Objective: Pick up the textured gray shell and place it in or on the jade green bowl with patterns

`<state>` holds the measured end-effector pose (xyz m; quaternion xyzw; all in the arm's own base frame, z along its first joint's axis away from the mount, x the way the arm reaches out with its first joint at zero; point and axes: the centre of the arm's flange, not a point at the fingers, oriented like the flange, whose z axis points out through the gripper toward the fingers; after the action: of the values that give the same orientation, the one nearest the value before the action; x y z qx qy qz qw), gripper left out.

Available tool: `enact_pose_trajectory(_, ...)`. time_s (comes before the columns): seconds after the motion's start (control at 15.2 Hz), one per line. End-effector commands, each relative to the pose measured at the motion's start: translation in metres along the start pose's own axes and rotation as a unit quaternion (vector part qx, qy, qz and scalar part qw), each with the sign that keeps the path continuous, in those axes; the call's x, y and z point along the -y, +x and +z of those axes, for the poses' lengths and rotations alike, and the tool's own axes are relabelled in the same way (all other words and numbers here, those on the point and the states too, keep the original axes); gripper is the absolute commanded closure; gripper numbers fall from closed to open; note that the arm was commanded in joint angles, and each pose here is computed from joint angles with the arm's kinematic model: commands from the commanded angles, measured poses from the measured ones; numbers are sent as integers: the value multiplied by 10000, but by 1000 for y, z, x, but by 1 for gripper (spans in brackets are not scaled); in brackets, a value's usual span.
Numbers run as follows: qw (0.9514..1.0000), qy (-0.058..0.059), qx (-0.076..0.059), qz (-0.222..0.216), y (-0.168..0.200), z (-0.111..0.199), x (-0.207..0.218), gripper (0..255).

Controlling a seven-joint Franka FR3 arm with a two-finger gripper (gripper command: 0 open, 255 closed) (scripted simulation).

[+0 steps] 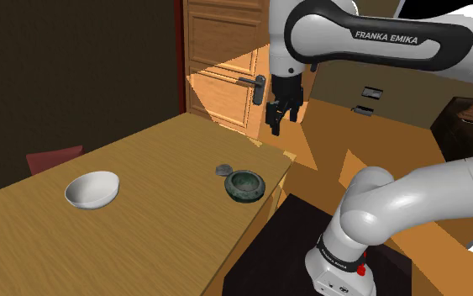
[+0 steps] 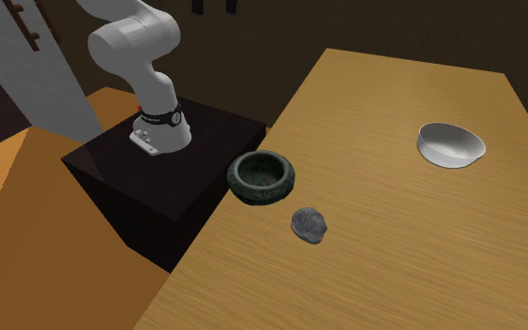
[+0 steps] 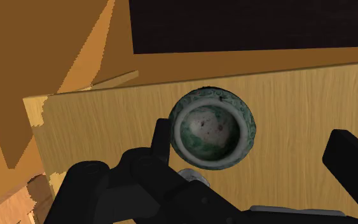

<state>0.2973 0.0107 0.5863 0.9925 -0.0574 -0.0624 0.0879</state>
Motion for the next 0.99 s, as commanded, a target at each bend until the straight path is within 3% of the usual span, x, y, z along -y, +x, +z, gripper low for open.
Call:
enact_pose_trajectory(0.0,10000,0,0,0,0,0,0,0)
enact_pose_trajectory(0.2,9989,-66,72,-467,32,24,-9,0)
enact_pose_trajectory(0.46,9938,-154,168,-1087,75,55,-16,0)
enact_pose_trajectory(0.66,9874,-219,239,-1550,108,80,-19,0)
enact_pose_trajectory(0.92,9753,-305,333,-2161,151,113,-18,0)
